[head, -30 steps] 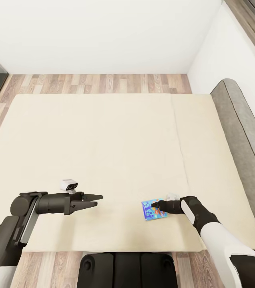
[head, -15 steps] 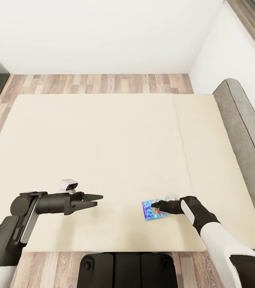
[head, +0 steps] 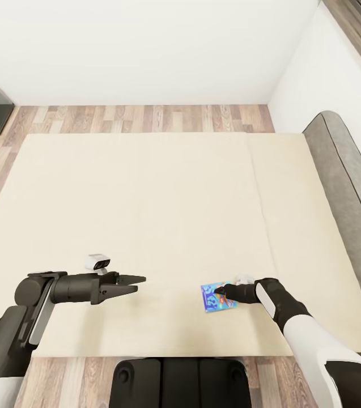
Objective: Put all the toys in the child's room - the three board games (two on the bed and one on the table), the two jigsaw puzzles on the table, and the tennis ball on the table - inside the toy box on the table in the child's room.
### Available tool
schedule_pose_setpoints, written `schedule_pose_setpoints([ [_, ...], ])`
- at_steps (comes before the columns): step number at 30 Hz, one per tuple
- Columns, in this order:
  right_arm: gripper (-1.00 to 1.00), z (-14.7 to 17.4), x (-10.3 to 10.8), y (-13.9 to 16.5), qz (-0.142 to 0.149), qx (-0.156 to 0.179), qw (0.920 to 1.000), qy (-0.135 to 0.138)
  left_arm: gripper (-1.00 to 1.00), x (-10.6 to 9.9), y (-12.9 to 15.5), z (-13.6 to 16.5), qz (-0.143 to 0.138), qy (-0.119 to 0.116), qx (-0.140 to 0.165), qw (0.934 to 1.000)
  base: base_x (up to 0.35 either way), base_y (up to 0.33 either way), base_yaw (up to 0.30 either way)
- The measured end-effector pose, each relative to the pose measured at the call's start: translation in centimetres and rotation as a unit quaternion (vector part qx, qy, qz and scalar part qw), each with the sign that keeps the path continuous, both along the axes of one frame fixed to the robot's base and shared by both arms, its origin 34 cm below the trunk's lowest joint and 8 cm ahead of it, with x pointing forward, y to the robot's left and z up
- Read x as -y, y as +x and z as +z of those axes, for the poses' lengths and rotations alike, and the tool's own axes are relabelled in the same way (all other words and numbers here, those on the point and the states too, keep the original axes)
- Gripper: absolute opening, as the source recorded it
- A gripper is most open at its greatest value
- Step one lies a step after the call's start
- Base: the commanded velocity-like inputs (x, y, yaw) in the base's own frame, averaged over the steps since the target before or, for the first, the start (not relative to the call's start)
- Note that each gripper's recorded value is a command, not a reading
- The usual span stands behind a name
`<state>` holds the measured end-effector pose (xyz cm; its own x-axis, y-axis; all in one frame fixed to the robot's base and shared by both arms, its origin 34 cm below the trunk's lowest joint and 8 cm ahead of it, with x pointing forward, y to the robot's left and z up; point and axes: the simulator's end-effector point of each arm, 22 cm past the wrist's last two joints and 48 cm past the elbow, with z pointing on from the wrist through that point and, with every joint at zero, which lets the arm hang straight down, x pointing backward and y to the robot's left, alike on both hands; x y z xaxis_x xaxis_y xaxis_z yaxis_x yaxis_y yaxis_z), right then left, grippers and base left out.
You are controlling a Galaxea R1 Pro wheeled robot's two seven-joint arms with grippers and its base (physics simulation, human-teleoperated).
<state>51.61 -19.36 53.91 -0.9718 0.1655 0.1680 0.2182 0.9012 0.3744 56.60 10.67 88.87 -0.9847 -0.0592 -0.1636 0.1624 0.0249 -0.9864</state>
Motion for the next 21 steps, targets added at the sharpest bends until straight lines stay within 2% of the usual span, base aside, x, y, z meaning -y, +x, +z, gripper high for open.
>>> schedule_pose_setpoints([
  [21, 1.00, -0.02, -0.07, -0.02, 0.000, 0.000, 1.0000, 0.000, 1.00, 0.00, 0.00, 0.00, 0.000, 0.000, 0.000, 1.0000, 0.000, 0.075, 0.000],
])
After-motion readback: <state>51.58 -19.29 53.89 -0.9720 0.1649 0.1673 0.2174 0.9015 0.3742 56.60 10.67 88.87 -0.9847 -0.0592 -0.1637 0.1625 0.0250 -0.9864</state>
